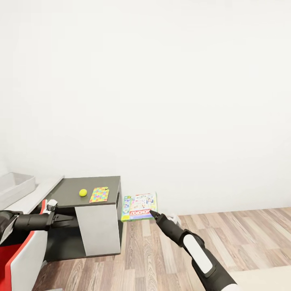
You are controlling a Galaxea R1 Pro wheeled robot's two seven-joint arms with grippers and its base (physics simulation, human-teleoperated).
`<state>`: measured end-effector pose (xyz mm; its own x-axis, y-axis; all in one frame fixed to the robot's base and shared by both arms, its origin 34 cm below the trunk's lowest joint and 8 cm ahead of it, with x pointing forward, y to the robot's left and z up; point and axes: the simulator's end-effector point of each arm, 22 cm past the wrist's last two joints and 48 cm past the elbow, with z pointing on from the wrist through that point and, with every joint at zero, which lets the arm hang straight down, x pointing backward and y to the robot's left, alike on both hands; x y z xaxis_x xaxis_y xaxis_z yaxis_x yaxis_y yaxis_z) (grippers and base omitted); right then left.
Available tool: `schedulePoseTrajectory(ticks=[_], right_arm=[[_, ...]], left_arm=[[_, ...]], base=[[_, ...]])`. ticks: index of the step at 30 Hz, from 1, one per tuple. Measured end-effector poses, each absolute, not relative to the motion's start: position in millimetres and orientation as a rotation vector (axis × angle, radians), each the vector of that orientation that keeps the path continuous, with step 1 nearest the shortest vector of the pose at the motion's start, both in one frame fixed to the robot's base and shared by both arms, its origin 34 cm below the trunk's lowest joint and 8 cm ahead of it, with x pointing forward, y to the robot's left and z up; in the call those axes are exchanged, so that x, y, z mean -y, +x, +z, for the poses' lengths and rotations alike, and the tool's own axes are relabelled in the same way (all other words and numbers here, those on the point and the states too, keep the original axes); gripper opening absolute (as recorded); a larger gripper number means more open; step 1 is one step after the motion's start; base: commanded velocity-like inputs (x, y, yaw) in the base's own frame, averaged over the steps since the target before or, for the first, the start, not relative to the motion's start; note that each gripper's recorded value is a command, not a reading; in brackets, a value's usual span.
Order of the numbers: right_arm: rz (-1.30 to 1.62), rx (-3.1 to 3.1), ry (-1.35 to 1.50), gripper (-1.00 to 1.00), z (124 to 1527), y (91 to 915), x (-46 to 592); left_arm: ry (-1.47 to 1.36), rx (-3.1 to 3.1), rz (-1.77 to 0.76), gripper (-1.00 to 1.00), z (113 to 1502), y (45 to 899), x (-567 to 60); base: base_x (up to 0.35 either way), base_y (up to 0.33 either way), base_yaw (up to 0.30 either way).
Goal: Put all the toys in the child's room - the three board games (two on the bed and one on the table), the two jigsaw puzzles on the table, and the tennis ball on the table - inside the toy box on the table in the child's room.
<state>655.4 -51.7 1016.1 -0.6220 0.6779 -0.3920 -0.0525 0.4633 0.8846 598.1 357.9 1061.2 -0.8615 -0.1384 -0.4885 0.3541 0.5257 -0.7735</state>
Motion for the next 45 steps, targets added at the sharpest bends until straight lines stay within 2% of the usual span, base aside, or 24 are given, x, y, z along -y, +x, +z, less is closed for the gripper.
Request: schedulePoseTrajectory(ticks=[10,19,30,45], right_arm=[[1.198,-1.973,0.458,-1.00,1038.8,652.2,55.9],[1.249,-1.854,0.366,-1.00,1082.1,656.3,68.1],[1.251,-1.851,0.352,-1.00,1085.7,654.9,65.1],[1.246,-1.851,0.348,-1.00,1087.0,654.2,64.3]], left_arm=[[0.133,-2.204,-1.261,1.00,1172.2,649.7,-357.2],[0.142,-2.086,-1.286,1.00,1225.1,655.0,-363.1],[0.146,-2.086,-1.266,1.00,1227.5,651.8,-370.3],[0.050,-2.069,-1.149,1.00,1197.9,619.5,-459.2]], base=[[0.000,0.000,0.000],[0.000,0.000,0.031],[0.000,0.000,0.257],[0.000,0.000,0.275]])
